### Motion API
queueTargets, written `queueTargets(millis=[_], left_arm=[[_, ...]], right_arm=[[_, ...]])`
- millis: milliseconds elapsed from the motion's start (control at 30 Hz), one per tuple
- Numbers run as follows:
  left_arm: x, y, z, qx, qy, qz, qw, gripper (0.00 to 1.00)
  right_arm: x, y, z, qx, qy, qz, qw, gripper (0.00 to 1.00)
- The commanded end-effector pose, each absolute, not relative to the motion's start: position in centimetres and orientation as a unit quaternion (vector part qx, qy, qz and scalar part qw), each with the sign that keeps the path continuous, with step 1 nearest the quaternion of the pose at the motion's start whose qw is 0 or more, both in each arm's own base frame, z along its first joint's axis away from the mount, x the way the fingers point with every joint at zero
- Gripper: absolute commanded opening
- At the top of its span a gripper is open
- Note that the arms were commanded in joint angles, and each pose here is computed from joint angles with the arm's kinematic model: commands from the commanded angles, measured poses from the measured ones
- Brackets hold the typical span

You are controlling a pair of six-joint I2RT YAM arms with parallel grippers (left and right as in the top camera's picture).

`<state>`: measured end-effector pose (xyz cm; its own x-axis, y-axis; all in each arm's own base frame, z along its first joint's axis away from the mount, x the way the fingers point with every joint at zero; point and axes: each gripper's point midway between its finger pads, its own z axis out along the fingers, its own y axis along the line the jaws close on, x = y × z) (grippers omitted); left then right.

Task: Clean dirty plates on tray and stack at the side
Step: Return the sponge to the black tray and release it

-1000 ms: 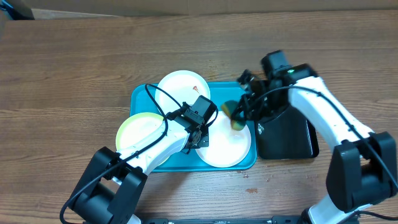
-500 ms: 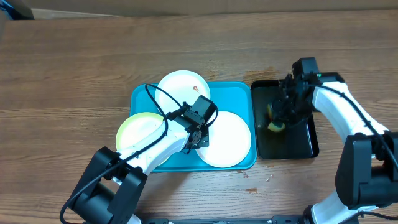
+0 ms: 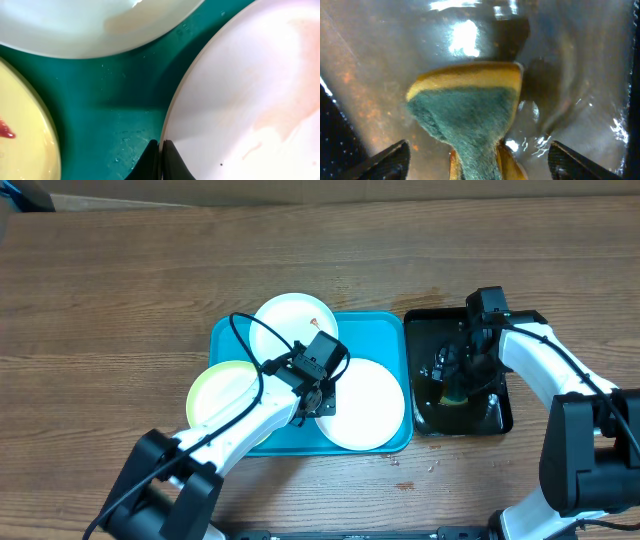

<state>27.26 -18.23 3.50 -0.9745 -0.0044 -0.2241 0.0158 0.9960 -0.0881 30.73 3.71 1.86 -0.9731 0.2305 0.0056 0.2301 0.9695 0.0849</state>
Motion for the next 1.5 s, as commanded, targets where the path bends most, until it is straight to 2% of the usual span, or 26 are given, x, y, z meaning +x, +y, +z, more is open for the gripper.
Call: queueTargets(millis=[0,133,267,700,733,833,900,1100,1167,1200,1233,1467], left_arm=[[28.4,-18.7,5.7,0.010,0.988,-0.061,0.144,0.04],[28.2,-18.6,5.7,0.011,0.988,-0.058,0.140,0.04],[28.0,-18.6,5.4,0.009,0.989,-0.058,0.135,0.04],[26.9,-18.1,1.6,0.000,0.996,-0.029,0.085,0.04],[26.8,-18.0,1.4,0.000,0.996,-0.027,0.083,0.05],[26.6,-17.9,0.9,0.001,0.997,-0.023,0.074,0.24],[26.3,-18.2,0.6,0.002,0.998,-0.030,0.063,0.31],[26.1,-18.6,-0.4,-0.013,0.998,-0.036,0.048,0.36],[25.9,-18.5,-1.1,-0.021,0.999,-0.030,0.040,0.28],[25.8,-18.4,-1.5,-0.022,0.999,-0.028,0.035,0.20],[25.7,-18.5,-1.8,-0.022,0.999,-0.028,0.030,0.04],[26.1,-18.7,-1.4,-0.026,0.998,-0.044,0.028,0.04]], right_arm=[[32.1,3.4,4.1,0.120,0.992,0.039,0.026,0.94],[33.0,3.4,7.3,0.118,0.992,0.039,0.027,1.00],[33.7,3.5,9.5,0.119,0.992,0.039,0.032,1.00],[35.0,3.3,11.0,0.118,0.991,0.038,0.057,1.00],[35.1,3.1,11.0,0.119,0.991,0.030,0.060,1.00],[35.2,2.2,10.9,0.127,0.990,0.015,0.064,1.00],[35.3,1.8,10.9,0.132,0.989,0.015,0.065,1.00],[35.3,1.2,10.9,0.140,0.988,0.014,0.066,1.00],[35.3,1.2,10.9,0.140,0.988,0.014,0.066,1.00],[35.4,1.2,10.9,0.140,0.988,0.014,0.066,1.00],[35.4,1.2,10.9,0.140,0.988,0.015,0.066,1.00],[35.4,1.2,10.9,0.140,0.988,0.015,0.066,1.00]])
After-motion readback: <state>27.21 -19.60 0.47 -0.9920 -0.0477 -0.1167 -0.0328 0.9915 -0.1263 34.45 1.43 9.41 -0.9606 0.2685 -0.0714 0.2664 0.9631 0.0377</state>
